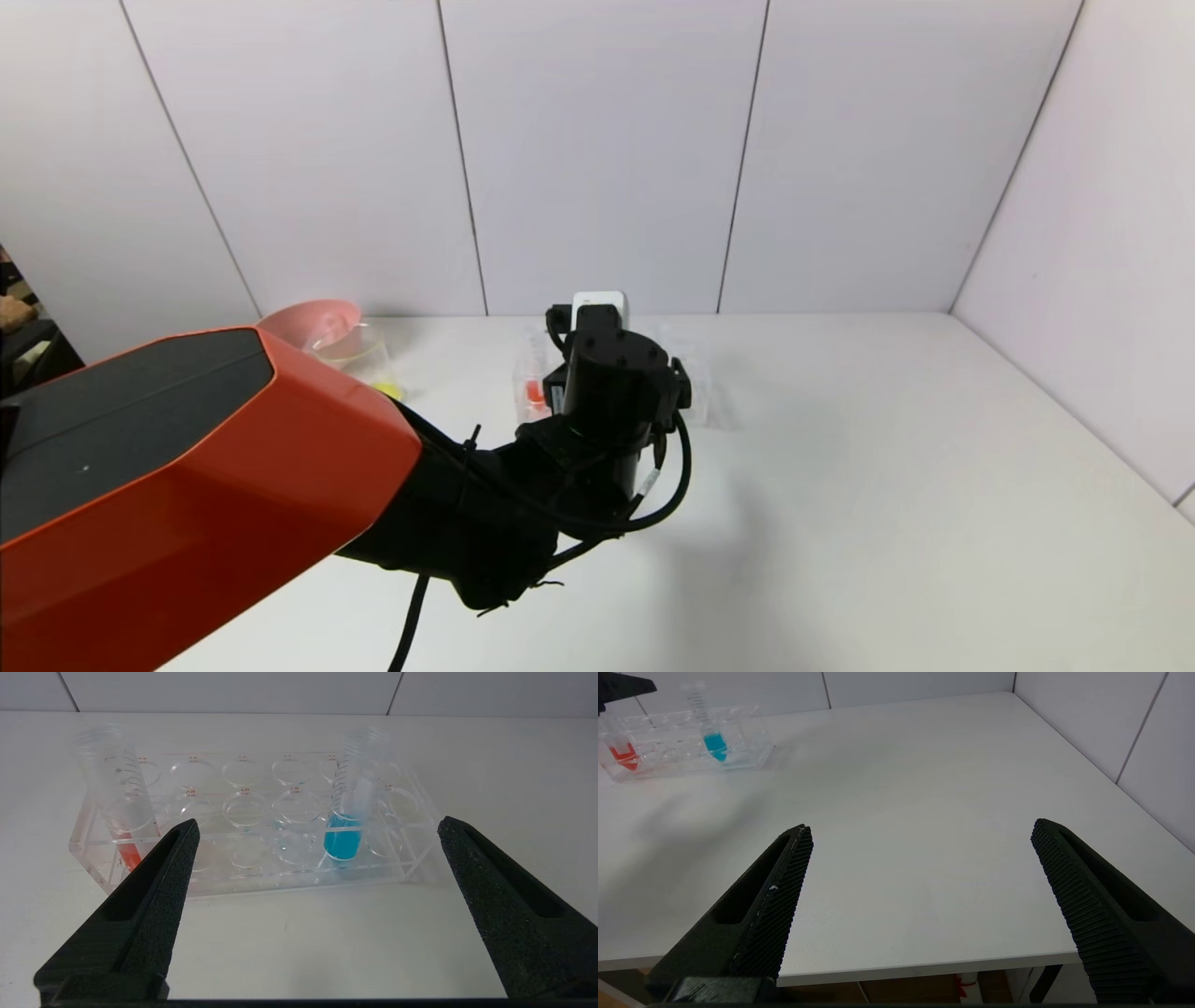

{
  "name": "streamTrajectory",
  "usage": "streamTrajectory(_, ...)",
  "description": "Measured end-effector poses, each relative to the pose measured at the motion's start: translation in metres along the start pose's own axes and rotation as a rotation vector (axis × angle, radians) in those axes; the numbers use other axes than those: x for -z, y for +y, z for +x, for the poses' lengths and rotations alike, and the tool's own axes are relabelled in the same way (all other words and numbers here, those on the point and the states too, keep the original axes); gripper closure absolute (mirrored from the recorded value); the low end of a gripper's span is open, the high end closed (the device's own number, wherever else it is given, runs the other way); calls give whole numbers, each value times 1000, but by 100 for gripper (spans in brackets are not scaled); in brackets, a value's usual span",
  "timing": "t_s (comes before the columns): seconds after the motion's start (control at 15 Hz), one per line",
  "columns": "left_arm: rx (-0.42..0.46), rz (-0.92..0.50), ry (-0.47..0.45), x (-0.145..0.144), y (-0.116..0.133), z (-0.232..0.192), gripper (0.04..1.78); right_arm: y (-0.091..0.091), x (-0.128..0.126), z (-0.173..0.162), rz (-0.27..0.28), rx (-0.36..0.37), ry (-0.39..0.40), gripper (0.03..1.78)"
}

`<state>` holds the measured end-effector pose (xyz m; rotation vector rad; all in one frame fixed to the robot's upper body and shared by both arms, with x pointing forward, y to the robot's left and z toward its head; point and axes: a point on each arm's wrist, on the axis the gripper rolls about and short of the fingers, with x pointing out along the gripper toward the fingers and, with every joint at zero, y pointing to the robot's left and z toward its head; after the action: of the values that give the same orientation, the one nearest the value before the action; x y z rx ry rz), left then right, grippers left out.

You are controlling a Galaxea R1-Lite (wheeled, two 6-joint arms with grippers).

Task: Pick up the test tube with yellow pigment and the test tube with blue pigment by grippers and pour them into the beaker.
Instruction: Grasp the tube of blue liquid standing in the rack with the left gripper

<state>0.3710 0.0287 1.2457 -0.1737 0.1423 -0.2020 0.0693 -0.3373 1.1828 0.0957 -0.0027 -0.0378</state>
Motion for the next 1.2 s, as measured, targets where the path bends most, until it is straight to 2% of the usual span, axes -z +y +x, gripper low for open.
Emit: streamTrajectory(1.2,-5,-2,-4,-2,1,2,4,0,0,0,-1,0,0,10)
